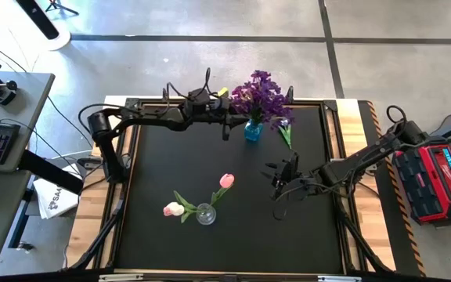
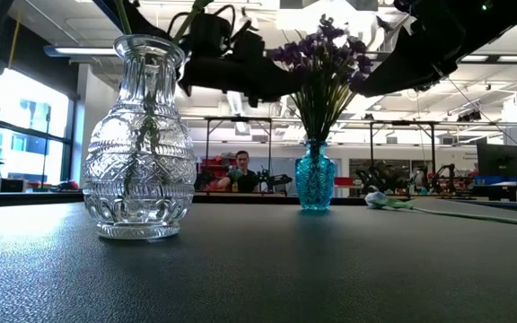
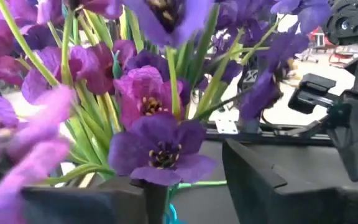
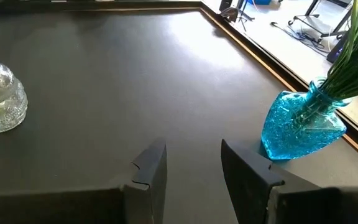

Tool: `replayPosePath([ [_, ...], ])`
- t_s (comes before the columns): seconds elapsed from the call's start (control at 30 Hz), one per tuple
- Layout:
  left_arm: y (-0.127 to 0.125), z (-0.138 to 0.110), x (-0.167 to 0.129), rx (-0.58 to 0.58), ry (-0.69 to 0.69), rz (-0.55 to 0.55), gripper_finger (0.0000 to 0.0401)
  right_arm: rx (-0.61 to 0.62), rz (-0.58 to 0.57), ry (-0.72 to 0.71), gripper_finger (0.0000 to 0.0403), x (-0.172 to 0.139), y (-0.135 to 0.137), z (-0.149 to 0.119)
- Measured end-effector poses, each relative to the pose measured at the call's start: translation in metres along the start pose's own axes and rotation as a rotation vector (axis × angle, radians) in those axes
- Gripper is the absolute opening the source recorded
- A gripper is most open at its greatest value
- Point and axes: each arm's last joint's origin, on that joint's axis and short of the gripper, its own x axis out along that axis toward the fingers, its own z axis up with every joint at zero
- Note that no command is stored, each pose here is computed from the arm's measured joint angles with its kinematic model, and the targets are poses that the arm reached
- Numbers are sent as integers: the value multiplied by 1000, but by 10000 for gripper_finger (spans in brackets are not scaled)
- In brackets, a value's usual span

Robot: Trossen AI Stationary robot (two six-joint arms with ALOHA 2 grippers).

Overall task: Sort flowers into vase by color
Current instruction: Put the dark violet flower into the blue vase, then put the white flower into the transparent vase

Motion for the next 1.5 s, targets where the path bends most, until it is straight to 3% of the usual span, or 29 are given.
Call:
replayPosePath([
  [0.13,-4,12,-14,5,107,32,151,9,-10,48,123,-2,-5,-4],
  [0.27,-18,33,-39,91,266,227,147,135,-47,196,124,-5,-26,-12],
  [0.4,-41,56,-69,166,397,425,137,191,-202,345,124,-5,-49,-25],
  [0.6,-78,67,-113,151,574,519,129,277,-433,441,124,6,-72,-36],
  [0.87,-110,15,-150,38,590,547,129,248,-536,567,124,41,-98,-41],
  [1.2,-130,-64,-172,-151,544,534,129,217,-531,689,124,78,-124,-51],
  [1.33,-136,-85,-179,-214,518,522,129,231,-486,693,124,86,-130,-56],
  [1.5,-142,-101,-185,-260,462,498,129,299,-449,646,124,89,-139,-83],
])
